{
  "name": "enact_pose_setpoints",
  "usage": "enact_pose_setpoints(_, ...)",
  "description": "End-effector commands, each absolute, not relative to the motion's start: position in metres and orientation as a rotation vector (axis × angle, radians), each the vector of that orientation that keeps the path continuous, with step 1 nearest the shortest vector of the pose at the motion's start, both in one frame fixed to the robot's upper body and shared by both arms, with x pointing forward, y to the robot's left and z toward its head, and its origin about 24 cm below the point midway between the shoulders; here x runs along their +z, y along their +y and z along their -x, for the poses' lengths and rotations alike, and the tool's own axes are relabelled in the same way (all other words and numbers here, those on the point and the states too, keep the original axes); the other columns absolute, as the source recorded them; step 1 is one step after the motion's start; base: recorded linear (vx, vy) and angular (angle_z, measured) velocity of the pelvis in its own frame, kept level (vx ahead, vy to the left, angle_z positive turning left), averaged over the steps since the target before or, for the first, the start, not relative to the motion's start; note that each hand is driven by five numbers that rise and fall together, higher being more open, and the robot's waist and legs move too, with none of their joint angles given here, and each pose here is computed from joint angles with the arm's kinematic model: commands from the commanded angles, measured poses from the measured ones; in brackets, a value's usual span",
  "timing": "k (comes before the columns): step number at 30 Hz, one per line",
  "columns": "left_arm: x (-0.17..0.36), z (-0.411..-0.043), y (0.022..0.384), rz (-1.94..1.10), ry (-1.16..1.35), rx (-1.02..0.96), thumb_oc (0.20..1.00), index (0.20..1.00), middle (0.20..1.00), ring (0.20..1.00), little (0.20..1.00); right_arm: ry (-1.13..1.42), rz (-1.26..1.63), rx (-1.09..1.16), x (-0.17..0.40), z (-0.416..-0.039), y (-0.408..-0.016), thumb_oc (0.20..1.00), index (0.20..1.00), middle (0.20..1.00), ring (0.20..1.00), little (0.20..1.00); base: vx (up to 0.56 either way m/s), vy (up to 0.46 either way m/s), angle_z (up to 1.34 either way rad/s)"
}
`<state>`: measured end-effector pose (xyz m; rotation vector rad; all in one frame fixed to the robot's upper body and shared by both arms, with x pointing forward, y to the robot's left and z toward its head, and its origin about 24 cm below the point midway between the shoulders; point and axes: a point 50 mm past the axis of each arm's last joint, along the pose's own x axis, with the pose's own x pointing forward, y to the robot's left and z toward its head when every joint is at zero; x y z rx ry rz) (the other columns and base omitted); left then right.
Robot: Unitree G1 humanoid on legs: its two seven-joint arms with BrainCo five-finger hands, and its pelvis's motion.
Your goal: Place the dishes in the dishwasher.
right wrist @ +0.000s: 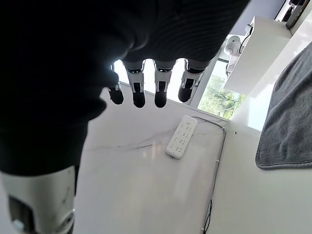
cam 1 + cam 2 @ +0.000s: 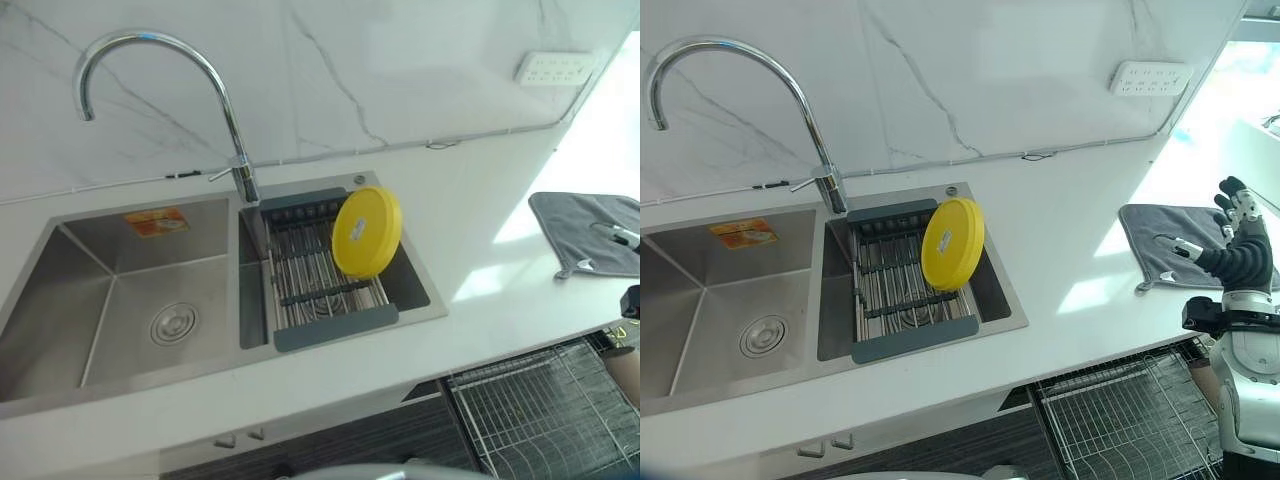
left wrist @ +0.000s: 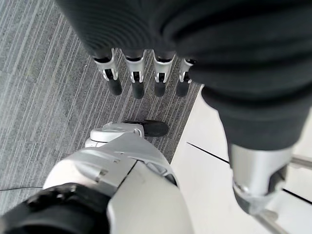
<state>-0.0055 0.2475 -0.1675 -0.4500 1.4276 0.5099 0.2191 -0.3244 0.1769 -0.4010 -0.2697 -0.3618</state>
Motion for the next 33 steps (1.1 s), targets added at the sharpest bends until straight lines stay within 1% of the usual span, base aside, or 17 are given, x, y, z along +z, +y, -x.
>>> enact_pose_setpoints(1, -0.168, -0.007, 0.246, 0.436, 1.438, 0.472, 1.000, 1.000, 1.000, 1.000, 1.000, -0.478, 0.448, -0.290, 0.228, -0.225, -0.314, 1.000, 1.000, 1.000, 1.000, 1.000, 0.03, 0.004, -0.03)
enact_pose_setpoints(4, -0.170, -0.004, 0.241, 0.444, 1.452, 0.468, 1.000, 1.000, 1.000, 1.000, 1.000, -0.461, 0.411, -0.220, 0.225, -0.231, -0.304, 1.000, 1.000, 1.000, 1.000, 1.000, 0.00, 0.000, 0.00)
enact_pose_setpoints(10, -0.170, 0.006, 0.239, 0.428, 1.501, 0.473, 1.000, 1.000, 1.000, 1.000, 1.000, -0.369, 0.175, -0.057, 0.208, -0.248, -0.284, 1.000, 1.000, 1.000, 1.000, 1.000, 0.00, 0.001, 0.01)
enact_pose_setpoints(15, -0.170, 0.008, 0.239, 0.402, 1.527, 0.456, 1.000, 1.000, 1.000, 1.000, 1.000, -0.288, 0.056, 0.036, 0.191, -0.269, -0.266, 1.000, 1.000, 1.000, 1.000, 1.000, 0.00, 0.000, 0.00)
enact_pose_setpoints(23, -0.169, 0.007, 0.242, 0.374, 1.537, 0.423, 1.000, 1.000, 1.000, 1.000, 1.000, -0.204, -0.066, 0.034, 0.184, -0.301, -0.252, 1.000, 1.000, 1.000, 1.000, 1.000, -0.02, -0.001, 0.10)
enact_pose_setpoints(28, -0.168, 0.008, 0.243, 0.370, 1.545, 0.417, 1.000, 1.000, 1.000, 1.000, 1.000, -0.146, -0.127, 0.064, 0.177, -0.310, -0.245, 1.000, 1.000, 1.000, 1.000, 1.000, -0.01, 0.003, 0.01)
enact_pose_setpoints(33, -0.168, 0.006, 0.243, 0.367, 1.540, 0.409, 1.000, 1.000, 1.000, 1.000, 1.000, -0.115, -0.130, 0.045, 0.173, -0.319, -0.243, 1.000, 1.000, 1.000, 1.000, 1.000, -0.03, 0.003, 0.02)
